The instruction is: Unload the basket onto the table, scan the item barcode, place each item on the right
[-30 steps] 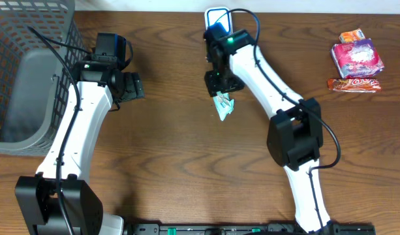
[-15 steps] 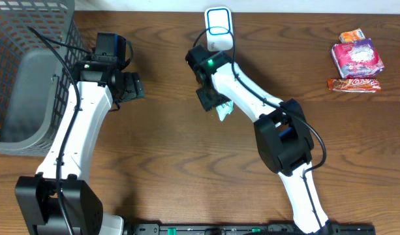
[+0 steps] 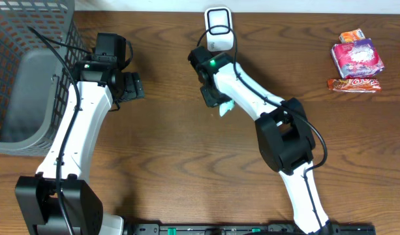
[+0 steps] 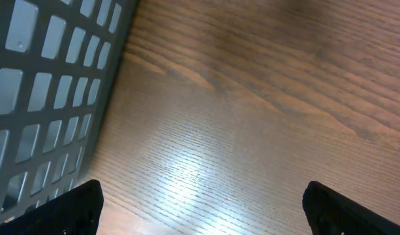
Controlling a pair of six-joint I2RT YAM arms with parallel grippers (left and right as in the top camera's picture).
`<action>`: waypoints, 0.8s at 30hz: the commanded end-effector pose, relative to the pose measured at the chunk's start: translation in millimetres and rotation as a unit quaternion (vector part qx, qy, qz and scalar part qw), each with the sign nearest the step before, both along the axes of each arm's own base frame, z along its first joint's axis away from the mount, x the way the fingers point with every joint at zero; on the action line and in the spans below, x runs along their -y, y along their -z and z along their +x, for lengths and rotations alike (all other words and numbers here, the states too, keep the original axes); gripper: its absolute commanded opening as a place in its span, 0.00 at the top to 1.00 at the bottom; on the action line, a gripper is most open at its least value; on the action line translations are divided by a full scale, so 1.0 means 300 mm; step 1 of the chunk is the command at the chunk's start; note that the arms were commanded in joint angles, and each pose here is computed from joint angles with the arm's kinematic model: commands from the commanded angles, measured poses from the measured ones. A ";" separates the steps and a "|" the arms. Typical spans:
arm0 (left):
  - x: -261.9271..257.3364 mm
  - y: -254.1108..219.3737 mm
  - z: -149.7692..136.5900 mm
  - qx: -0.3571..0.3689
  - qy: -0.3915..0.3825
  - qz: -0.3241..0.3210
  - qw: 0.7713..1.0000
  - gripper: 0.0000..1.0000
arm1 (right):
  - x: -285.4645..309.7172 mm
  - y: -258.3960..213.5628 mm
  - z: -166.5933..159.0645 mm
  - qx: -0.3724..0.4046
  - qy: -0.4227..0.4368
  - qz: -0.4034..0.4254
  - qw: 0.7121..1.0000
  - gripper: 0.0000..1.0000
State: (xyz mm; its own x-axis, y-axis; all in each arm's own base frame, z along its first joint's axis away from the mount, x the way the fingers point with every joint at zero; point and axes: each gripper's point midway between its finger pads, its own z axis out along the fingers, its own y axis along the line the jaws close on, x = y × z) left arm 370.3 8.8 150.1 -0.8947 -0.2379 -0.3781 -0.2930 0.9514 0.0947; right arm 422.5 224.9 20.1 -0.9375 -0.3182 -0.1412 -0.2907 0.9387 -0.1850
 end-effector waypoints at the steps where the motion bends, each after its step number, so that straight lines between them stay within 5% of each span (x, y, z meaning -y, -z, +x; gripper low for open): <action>1: -0.014 0.005 0.002 -0.004 -0.002 0.011 1.000 0.02 | -0.046 -0.137 0.091 0.042 0.020 0.064 0.997 0.94; 16: -0.014 0.005 0.002 -0.004 -0.002 0.011 1.000 0.02 | 0.030 -0.395 0.519 0.266 0.077 0.175 0.945 0.99; 24: -0.014 0.005 0.003 -0.004 -0.002 0.011 1.000 0.02 | -0.018 -0.422 0.634 0.331 0.087 0.228 0.911 0.99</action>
